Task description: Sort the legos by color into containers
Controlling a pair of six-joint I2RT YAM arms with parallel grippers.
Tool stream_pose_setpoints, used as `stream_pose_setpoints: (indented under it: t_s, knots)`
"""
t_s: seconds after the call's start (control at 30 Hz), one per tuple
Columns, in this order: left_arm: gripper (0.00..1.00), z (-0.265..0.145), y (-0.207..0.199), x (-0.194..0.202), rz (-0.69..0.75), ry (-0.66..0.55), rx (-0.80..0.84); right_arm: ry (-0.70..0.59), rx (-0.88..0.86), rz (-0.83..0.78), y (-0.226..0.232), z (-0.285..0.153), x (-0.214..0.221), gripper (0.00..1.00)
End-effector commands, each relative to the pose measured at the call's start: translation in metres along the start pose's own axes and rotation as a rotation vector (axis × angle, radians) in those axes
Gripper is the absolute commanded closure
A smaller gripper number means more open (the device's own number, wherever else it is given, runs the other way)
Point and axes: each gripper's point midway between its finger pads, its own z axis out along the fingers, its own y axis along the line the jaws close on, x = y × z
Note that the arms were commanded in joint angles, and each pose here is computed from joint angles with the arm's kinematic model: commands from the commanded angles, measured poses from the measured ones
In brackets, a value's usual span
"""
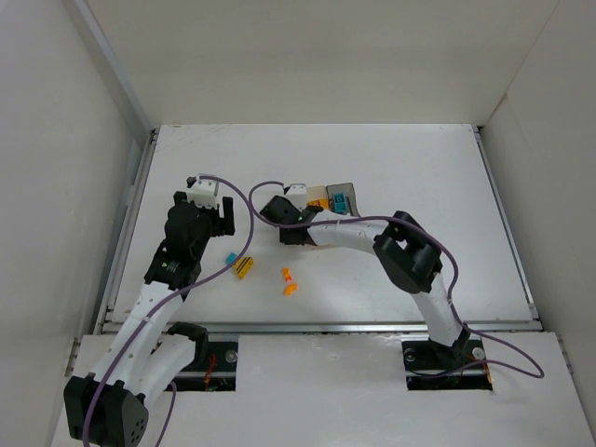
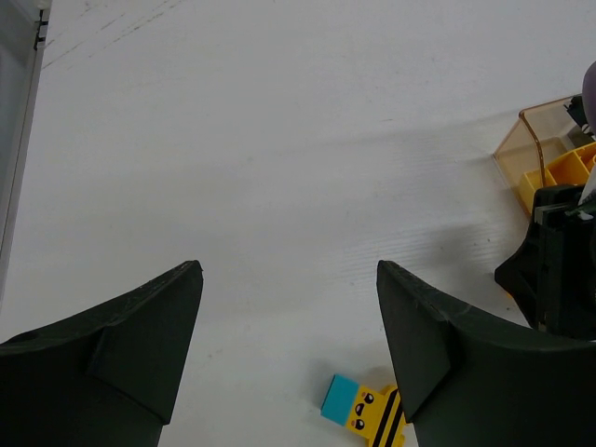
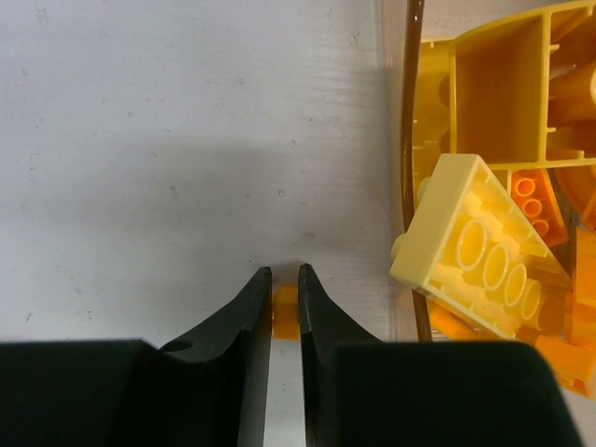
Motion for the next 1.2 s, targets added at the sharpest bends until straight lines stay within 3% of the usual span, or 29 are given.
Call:
stream_pose_setpoints:
  t_s: [0.0, 0.17, 0.43, 0.63, 0.9, 1.17]
  knots:
    - [0.27, -0.002, 0.000, -0.009, -0.004, -0.041, 0.004, 0.099, 0.030, -0.037, -0.011, 0.002, 0.037, 0.85]
    - [0.27, -0.002, 0.000, -0.009, -0.004, -0.041, 0.004, 0.067, -0.003, -0.038, -0.005, -0.006, 0.025, 1.00]
    - [0.27, -0.002, 0.000, -0.009, -0.004, -0.041, 0.004, -0.088, -0.140, -0.138, 0.025, -0.057, -0.022, 1.00]
    - [0.27, 0.000, -0.003, -0.008, -0.026, -0.058, 0.015, -0.226, -0.084, -0.125, 0.003, -0.097, -0.072, 1.00]
    - [0.27, 0.000, -0.003, -0.006, -0.025, -0.048, 0.016, -0.145, -0.005, -0.041, -0.060, -0.073, -0.061, 1.00]
    - [0.27, 0.000, -0.010, -0.001, -0.043, -0.039, 0.047, -0.112, -0.057, 0.028, -0.065, -0.045, -0.071, 1.00]
